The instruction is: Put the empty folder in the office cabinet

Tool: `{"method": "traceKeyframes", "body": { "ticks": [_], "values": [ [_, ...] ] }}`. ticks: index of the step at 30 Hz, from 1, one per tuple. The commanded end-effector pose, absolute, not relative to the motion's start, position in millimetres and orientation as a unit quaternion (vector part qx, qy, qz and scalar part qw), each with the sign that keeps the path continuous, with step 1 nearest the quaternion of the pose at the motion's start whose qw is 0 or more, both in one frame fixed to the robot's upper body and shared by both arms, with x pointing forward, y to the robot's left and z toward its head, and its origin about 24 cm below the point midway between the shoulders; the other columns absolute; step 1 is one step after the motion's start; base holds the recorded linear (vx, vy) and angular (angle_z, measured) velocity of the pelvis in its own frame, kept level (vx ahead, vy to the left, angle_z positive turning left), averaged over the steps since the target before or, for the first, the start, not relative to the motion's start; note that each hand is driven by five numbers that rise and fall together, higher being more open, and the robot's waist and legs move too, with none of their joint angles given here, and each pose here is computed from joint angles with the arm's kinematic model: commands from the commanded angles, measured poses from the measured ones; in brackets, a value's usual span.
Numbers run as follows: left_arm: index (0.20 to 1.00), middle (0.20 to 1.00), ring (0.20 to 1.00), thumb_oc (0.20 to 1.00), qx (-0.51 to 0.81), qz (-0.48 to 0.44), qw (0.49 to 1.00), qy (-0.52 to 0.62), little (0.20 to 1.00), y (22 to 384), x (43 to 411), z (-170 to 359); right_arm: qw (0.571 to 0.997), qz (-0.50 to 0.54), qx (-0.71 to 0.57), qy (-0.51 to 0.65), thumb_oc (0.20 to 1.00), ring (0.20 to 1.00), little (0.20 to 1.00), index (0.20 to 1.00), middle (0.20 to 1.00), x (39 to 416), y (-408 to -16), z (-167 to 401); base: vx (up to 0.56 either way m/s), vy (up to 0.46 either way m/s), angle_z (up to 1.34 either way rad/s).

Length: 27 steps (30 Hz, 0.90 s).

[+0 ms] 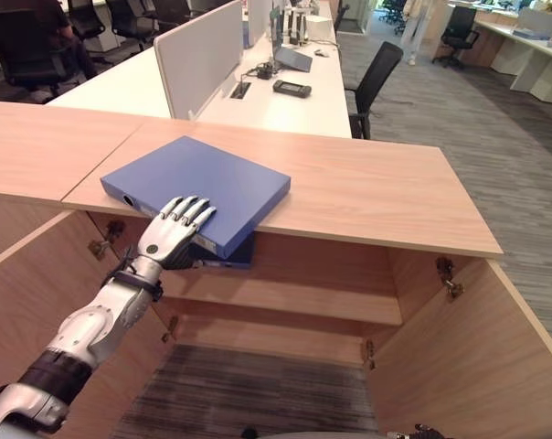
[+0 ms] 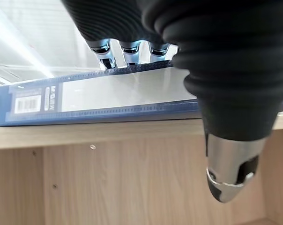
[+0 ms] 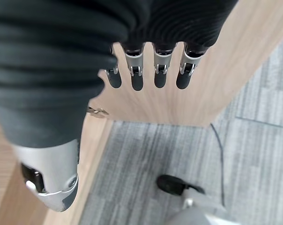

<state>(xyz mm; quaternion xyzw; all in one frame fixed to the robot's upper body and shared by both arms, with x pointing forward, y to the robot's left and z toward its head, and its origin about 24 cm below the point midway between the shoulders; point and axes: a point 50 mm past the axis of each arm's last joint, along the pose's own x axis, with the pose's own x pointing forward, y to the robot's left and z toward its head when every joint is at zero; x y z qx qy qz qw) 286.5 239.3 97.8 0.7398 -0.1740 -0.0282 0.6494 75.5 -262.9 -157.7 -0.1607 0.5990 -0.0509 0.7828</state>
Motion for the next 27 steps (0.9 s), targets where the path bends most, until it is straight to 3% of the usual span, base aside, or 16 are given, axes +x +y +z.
{"method": "traceKeyframes", "body": {
  "ticks": [1,3,4,6,27],
  "values": [
    [1.000,1.000,1.000,1.000,0.762,0.002,0.624,-0.175,1.000,242.8,303.4,109.0,0.776,-0.040,-0.212,0.592,1.000,1.000,1.000,1.000,1.000,89.2,-278.2,-150.5,0.00,0.007,-0.05],
    [1.000,1.000,1.000,1.000,0.765,0.006,0.622,-0.169,1.000,243.4,306.2,106.5,0.775,-0.039,-0.215,0.593,1.000,1.000,1.000,1.000,1.000,89.4,-278.3,-150.4,0.00,0.006,-0.04],
    [0.875,0.875,0.875,0.875,0.765,0.007,0.623,-0.165,0.875,243.2,307.4,104.4,0.775,-0.039,-0.216,0.593,1.000,1.000,1.000,1.000,1.000,89.5,-278.3,-150.4,-0.01,0.003,-0.04],
    [0.200,0.200,0.200,0.200,0.764,0.017,0.627,-0.151,0.200,245.4,308.5,98.6,0.775,-0.039,-0.218,0.592,1.000,1.000,1.000,1.000,1.000,90.0,-277.9,-150.5,0.00,0.000,0.00],
    [0.200,0.200,0.200,0.200,0.735,0.047,0.676,-0.012,0.200,254.6,297.4,31.5,0.771,-0.048,-0.222,0.595,1.000,1.000,1.000,1.000,1.000,87.0,-272.2,-153.2,0.00,-0.001,-0.01]
  ]
}}
